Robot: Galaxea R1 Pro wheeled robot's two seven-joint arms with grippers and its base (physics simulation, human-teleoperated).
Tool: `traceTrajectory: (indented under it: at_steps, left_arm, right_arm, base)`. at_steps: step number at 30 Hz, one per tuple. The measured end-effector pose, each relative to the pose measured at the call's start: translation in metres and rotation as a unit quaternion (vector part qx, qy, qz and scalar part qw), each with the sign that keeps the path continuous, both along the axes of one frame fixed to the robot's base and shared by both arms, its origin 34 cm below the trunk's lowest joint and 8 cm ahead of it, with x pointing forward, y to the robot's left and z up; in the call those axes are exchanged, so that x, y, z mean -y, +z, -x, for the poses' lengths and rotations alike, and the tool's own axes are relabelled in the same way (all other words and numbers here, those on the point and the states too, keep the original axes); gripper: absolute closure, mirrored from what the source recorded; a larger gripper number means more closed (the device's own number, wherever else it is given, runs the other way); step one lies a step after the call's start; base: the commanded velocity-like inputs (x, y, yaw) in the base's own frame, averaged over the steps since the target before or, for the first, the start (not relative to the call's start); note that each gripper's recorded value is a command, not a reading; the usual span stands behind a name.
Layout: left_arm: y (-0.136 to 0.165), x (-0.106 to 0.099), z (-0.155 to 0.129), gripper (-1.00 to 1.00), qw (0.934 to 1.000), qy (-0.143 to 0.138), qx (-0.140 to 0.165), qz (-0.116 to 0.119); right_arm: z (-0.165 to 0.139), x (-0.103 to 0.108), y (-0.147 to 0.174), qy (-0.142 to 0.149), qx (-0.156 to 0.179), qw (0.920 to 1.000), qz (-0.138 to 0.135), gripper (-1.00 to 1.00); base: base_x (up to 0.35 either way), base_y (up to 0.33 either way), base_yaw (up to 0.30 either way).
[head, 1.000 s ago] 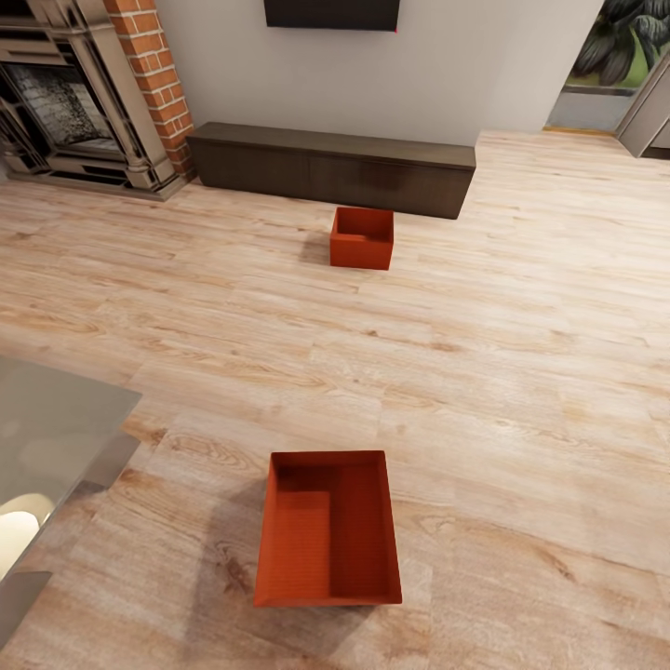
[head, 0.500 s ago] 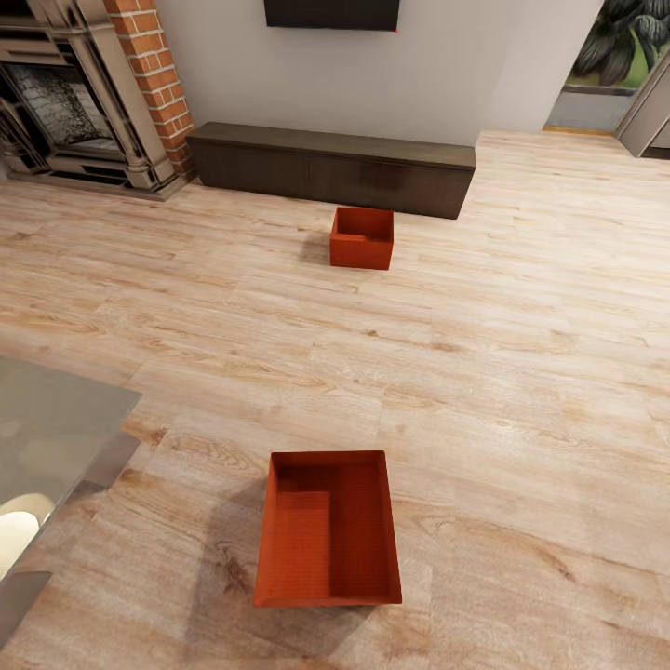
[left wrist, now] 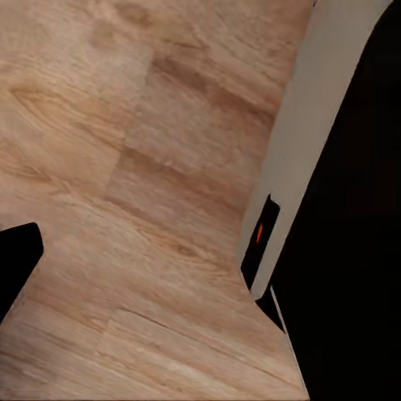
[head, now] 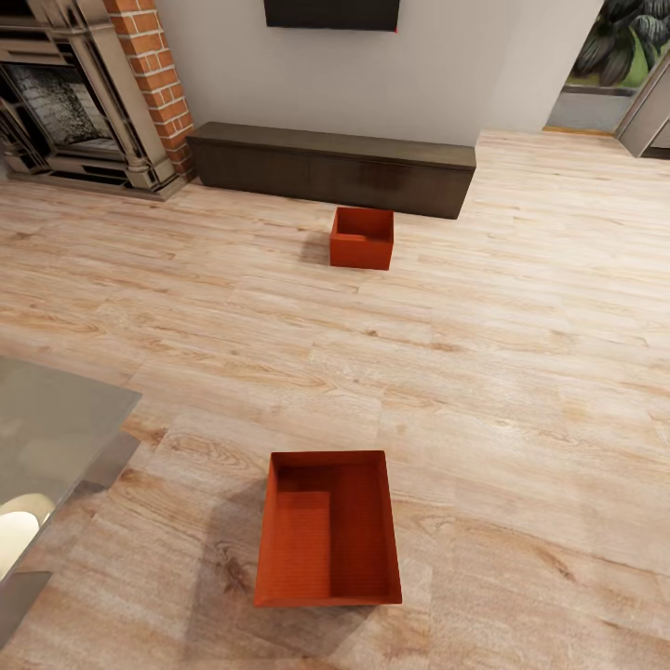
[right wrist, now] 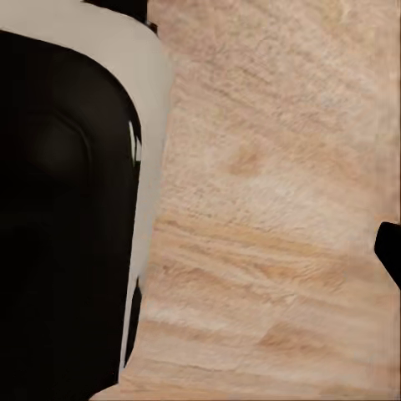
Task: Move the two storage containers from the living room to the garage. In the garage, place one container on the floor and stack the other container on top of it (either order is fine).
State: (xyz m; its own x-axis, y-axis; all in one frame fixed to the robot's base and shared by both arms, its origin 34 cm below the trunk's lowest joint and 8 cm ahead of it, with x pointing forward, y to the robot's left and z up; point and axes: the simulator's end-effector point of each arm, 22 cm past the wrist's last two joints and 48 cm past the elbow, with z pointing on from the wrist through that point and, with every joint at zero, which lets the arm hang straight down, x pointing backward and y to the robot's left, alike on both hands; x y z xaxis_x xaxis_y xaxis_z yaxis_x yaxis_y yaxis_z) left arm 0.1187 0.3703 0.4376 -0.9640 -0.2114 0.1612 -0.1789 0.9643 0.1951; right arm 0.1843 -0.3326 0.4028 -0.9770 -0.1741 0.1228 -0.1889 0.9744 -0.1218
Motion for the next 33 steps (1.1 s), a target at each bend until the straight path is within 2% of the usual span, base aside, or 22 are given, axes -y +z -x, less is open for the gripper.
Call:
traceTrajectory:
  at_steps: [2,3,4,5,8,10,13,14,15,18,19,20,21,23,25,26,30,33]
  left_arm:
    - [-0.001,-0.014,-0.038,-1.00,0.9999,-0.007,0.012,-0.002]
    - [0.000,-0.019,-0.061,-1.00,0.9997,-0.011,0.021,-0.003]
    - [0.000,-0.021,-0.067,-1.00,0.9996,-0.012,0.024,-0.004]
    - [0.000,-0.024,-0.076,-1.00,0.9996,-0.012,0.025,-0.007]
    - [-0.008,-0.036,-0.130,-1.00,0.9985,-0.011,0.039,-0.037]
    - [-0.014,-0.042,-0.178,-1.00,0.9968,-0.006,0.054,-0.059]
    - [-0.022,-0.034,-0.231,-1.00,0.9953,0.002,0.074,-0.063]
    - [-0.034,0.005,-0.259,-1.00,0.9962,0.008,0.077,-0.041]
    - [-0.034,0.033,-0.316,-1.00,0.9934,0.011,0.111,-0.023]
    - [-0.035,0.115,-0.354,-1.00,0.9911,-0.004,0.131,0.024]
    - [-0.031,0.141,-0.375,-1.00,0.9881,-0.018,0.148,0.036]
    - [-0.028,0.155,-0.386,-1.00,0.9857,-0.028,0.161,0.041]
    - [-0.025,0.161,-0.399,-1.00,0.9818,-0.039,0.181,0.040]
    - [-0.022,0.165,-0.411,-1.00,0.9771,-0.052,0.203,0.035]
    - [-0.021,0.165,-0.416,-1.00,0.9748,-0.058,0.213,0.033]
    - [-0.020,0.165,-0.420,-1.00,0.9732,-0.060,0.220,0.031]
    - [-0.020,0.166,-0.423,-1.00,0.9716,-0.060,0.227,0.032]
    - [-0.018,0.166,-0.426,-1.00,0.9703,-0.062,0.232,0.029]
  right_arm:
    - [-0.060,0.017,-0.008,-0.007,0.025,0.9992,0.030,-1.00]
    - [-0.104,0.032,-0.010,-0.016,0.051,0.9971,0.054,-1.00]
    - [-0.120,0.038,-0.009,-0.020,0.062,0.9959,0.063,-1.00]
    - [-0.149,0.046,-0.008,-0.025,0.081,0.9934,0.077,-1.00]
    - [-0.241,0.058,0.000,-0.038,0.143,0.9832,0.106,-1.00]
    - [-0.293,0.057,0.007,-0.045,0.177,0.9769,0.110,-1.00]
    - [-0.339,0.051,0.015,-0.052,0.208,0.9709,0.108,-1.00]
    - [-0.374,0.017,0.019,-0.057,0.231,0.9674,0.085,-1.00]
    - [-0.381,0.005,0.020,-0.059,0.237,0.9666,0.077,-1.00]
    - [-0.399,-0.054,0.021,-0.066,0.262,0.9623,0.036,-1.00]
    - [-0.405,-0.080,0.023,-0.068,0.274,0.9592,0.018,-1.00]
    - [-0.408,-0.094,0.024,-0.070,0.281,0.9571,0.006,-1.00]
    - [-0.410,-0.107,0.025,-0.071,0.286,0.9557,-0.004,-1.00]
    - [-0.412,-0.120,0.026,-0.070,0.289,0.9545,-0.016,-1.00]
    - [-0.412,-0.130,0.026,-0.069,0.288,0.9547,-0.026,-1.00]
    - [-0.410,-0.141,0.026,-0.068,0.285,0.9554,-0.038,-1.00]
    - [-0.399,-0.170,0.023,-0.065,0.270,0.9586,-0.064,-1.00]
    - [-0.384,-0.185,0.019,-0.062,0.256,0.9618,-0.075,-1.00]
  base:
    - [0.000,0.000,0.000]
    - [0.000,0.000,0.000]
    - [0.000,0.000,0.000]
    - [0.000,0.000,0.000]
    - [0.000,0.000,0.000]
    - [0.000,0.000,0.000]
    - [0.000,0.000,0.000]
    - [0.000,0.000,0.000]
    - [0.000,0.000,0.000]
    - [0.000,0.000,0.000]
    - [0.000,0.000,0.000]
    - [0.000,0.000,0.000]
    - [0.000,0.000,0.000]
    - [0.000,0.000,0.000]
    - [0.000,0.000,0.000]
    - [0.000,0.000,0.000]
    - [0.000,0.000,0.000]
    - [0.000,0.000,0.000]
